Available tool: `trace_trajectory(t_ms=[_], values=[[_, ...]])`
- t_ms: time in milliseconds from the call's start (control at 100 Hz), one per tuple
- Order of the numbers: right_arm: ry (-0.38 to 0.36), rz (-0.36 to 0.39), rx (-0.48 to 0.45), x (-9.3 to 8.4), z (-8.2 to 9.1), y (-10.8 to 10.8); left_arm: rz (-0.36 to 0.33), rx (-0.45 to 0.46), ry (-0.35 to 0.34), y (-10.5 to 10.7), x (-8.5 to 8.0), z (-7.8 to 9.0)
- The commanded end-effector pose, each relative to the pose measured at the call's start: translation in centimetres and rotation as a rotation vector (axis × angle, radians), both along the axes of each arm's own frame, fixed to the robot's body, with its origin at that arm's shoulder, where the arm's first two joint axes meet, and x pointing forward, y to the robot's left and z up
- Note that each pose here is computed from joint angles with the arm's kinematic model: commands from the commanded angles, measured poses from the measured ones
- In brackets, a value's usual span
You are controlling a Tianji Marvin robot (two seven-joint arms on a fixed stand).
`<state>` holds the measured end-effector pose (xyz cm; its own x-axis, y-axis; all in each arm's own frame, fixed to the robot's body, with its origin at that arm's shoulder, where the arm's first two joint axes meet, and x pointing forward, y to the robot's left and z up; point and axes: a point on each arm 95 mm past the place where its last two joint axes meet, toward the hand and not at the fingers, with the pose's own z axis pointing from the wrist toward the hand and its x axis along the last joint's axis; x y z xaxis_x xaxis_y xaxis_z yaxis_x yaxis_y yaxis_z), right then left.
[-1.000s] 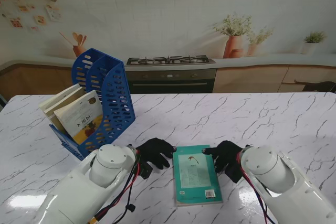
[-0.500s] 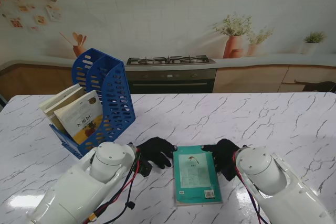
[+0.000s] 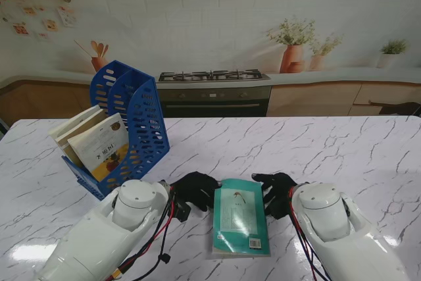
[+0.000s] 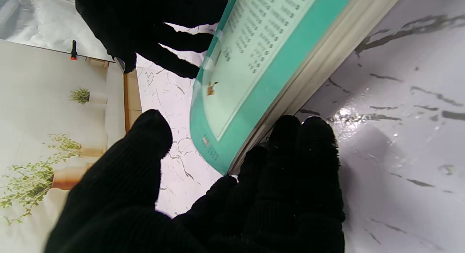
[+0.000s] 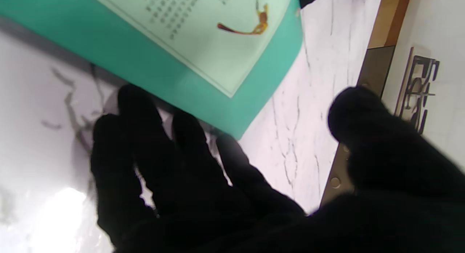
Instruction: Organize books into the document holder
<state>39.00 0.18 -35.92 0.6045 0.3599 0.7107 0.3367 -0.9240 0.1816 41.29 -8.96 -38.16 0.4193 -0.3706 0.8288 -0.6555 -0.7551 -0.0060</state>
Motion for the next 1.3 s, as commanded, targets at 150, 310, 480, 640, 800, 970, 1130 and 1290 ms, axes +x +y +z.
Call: trace_trajectory(t_ms=[150, 310, 480, 640, 800, 970, 1130, 1290], values=[[0.076, 0.002, 0.090, -2.1, -2.8, 2.8, -0.028, -0.018, 0.084, -1.2, -2.8, -3.4], [0.074, -0.006, 0.098, -2.1, -2.7, 2.9, -0.025, -0.030, 0.064, -1.3, -2.7, -3.5], [0.082, -0.002, 0.102, -2.2, -2.9, 3.0, 0.031, -0.040, 0.023, -1.6, -2.5, -3.5], [0.080, 0.001, 0.101, -2.2, -2.8, 2.9, 0.062, -0.022, -0.003, -1.5, -2.4, -3.4], [0.053, 0.004, 0.099, -2.0, -2.6, 2.7, 0.073, -0.022, -0.021, -1.5, -2.3, -3.4], [-0.001, 0.067, 0.129, -1.9, -2.3, 2.3, 0.089, -0.044, -0.048, -1.7, -2.3, -3.0], [-0.092, 0.122, 0.135, -2.0, -1.2, 2.2, 0.092, -0.068, -0.127, -1.2, -2.6, -1.6], [-0.222, 0.196, 0.106, -2.0, 0.9, 1.9, 0.079, -0.072, -0.234, -0.2, -2.8, 0.5]])
